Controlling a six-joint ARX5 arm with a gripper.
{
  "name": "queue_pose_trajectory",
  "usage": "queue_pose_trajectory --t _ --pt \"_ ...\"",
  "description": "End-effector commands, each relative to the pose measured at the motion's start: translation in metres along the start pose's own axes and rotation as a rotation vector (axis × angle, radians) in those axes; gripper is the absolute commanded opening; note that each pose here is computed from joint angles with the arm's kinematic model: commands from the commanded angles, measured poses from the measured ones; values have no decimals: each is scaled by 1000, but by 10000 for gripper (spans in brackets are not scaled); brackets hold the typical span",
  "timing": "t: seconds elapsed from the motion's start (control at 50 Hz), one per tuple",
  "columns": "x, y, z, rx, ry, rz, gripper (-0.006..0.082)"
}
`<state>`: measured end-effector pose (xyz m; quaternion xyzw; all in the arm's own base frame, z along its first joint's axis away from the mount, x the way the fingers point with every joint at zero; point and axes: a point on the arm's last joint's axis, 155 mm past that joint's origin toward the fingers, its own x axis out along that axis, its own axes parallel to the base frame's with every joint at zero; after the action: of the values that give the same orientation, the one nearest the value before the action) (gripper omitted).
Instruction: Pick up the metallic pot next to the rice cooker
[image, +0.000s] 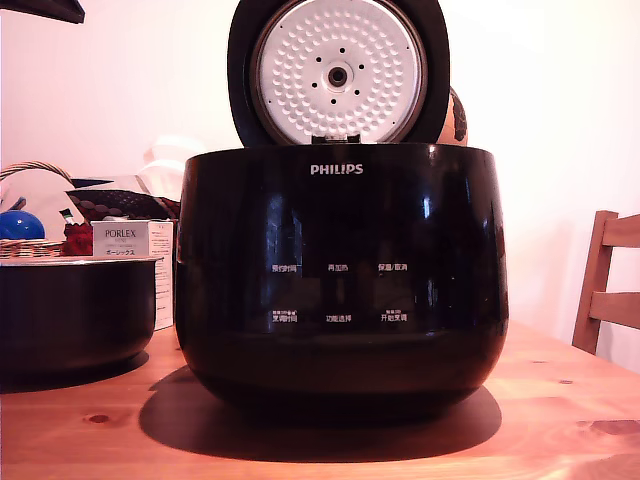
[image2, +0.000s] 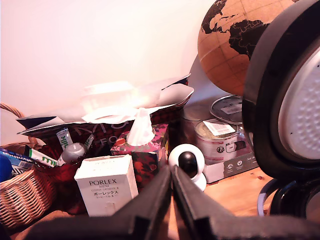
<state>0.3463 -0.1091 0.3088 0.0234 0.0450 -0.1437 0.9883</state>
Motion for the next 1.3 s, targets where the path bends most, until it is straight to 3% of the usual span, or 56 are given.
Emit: queue_pose_trajectory --t 0.0,0.4,0.42,0.48,0.54,0.62,0.68,0.7,0.74,0.76,0.82,0.84,0.88,0.9,0.96,0.98,1.02,1.04,1.1,1.12,1.16,1.18,1.28 --pt "0 1 1 4 -8 2 -24" --pt "0 1 1 12 -7 3 -24" --pt "0 2 1 114 -4 4 -24" --pt "0 5 -3 209 20 11 -24" --pt "-2 11 -9 207 71 19 -24" --pt "-6 16 -19 331 153 -12 -24" --pt "-10 18 -25 317 217 -41 -24" --pt "-12 19 -28 401 240 -56 -24" --pt "-16 19 -30 388 279 -82 -24" --pt "-18 19 -31 481 295 -106 -24" --pt "-23 21 -34 463 352 -128 -24" --pt "-25 21 -35 551 364 -152 -24" --pt "-28 20 -38 535 403 -177 -24" --pt "-30 19 -39 621 413 -211 -24" --pt "-35 17 -43 597 464 -250 -24" --pt "-36 17 -45 685 474 -286 -24" --pt "-39 17 -49 674 511 -300 -24" --pt "-40 17 -51 765 516 -336 -24" --pt "-41 17 -58 751 565 -362 -24" --pt "-42 17 -60 838 568 -400 -24" --pt "-43 17 -66 829 601 -414 -24" --pt "-44 17 -68 908 602 -450 -24" --pt "-43 21 -84 953 666 -496 -17"
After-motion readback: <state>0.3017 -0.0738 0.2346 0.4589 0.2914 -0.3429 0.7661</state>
